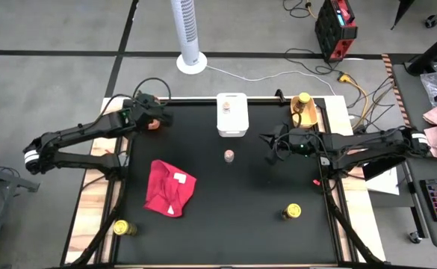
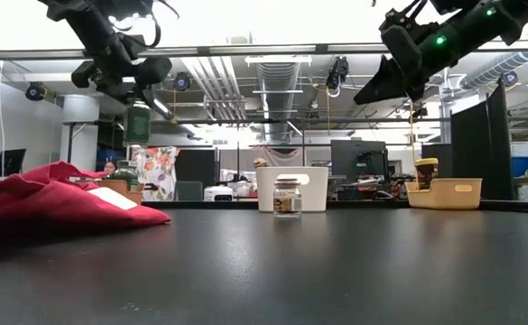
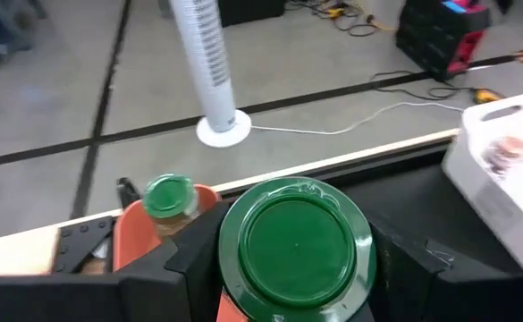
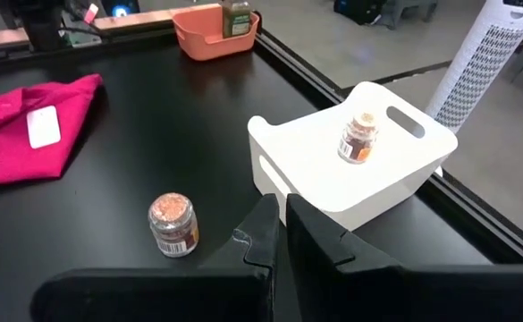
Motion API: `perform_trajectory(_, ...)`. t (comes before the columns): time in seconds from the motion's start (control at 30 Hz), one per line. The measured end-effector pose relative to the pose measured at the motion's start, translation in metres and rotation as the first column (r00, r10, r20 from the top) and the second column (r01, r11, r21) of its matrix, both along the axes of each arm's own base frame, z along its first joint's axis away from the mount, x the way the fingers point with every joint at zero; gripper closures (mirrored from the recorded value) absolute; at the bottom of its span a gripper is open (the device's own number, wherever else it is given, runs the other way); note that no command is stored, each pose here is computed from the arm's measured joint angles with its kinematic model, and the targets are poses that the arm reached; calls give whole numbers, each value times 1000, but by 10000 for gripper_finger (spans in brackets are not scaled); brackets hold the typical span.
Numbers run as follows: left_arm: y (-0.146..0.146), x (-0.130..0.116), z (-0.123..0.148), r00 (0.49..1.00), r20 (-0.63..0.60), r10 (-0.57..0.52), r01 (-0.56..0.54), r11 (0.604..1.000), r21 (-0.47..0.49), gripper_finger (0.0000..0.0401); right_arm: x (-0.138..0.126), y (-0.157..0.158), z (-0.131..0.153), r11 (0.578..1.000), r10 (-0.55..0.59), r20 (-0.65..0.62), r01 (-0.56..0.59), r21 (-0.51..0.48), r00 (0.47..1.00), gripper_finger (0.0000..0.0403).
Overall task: Sort spices by type
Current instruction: Put the green seasoning bottle into the orange bin
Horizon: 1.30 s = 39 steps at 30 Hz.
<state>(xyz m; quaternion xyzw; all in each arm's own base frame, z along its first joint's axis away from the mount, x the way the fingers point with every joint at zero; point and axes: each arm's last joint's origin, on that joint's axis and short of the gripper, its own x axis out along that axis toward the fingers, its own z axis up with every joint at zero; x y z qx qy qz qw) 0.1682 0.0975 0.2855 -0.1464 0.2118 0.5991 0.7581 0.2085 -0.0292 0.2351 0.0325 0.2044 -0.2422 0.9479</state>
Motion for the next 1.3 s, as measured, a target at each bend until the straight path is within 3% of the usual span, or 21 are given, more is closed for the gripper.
perform_trajectory(0.27, -3, -10, -3, 1000, 21, -7, 7, 1000, 8, 217, -1, 1, -1, 1000, 2, -3, -2, -2, 1000, 385)
perform_trajectory(0.43, 1, -18, -15, 995, 78, 60, -62, 998, 30, 217, -1, 1, -1, 1000, 4, -4, -4, -5, 1000, 385)
perform_trajectory(0.63, 4, -19, -29, 989, 47, 141, -143, 989, 45, 217, -1, 0, -1, 1000, 5, -4, -5, -6, 1000, 385)
perform_trajectory(1.3, 20, -24, -33, 954, 76, 289, -294, 954, 57, 217, -1, 0, -1, 1000, 9, -10, -9, -15, 1000, 385)
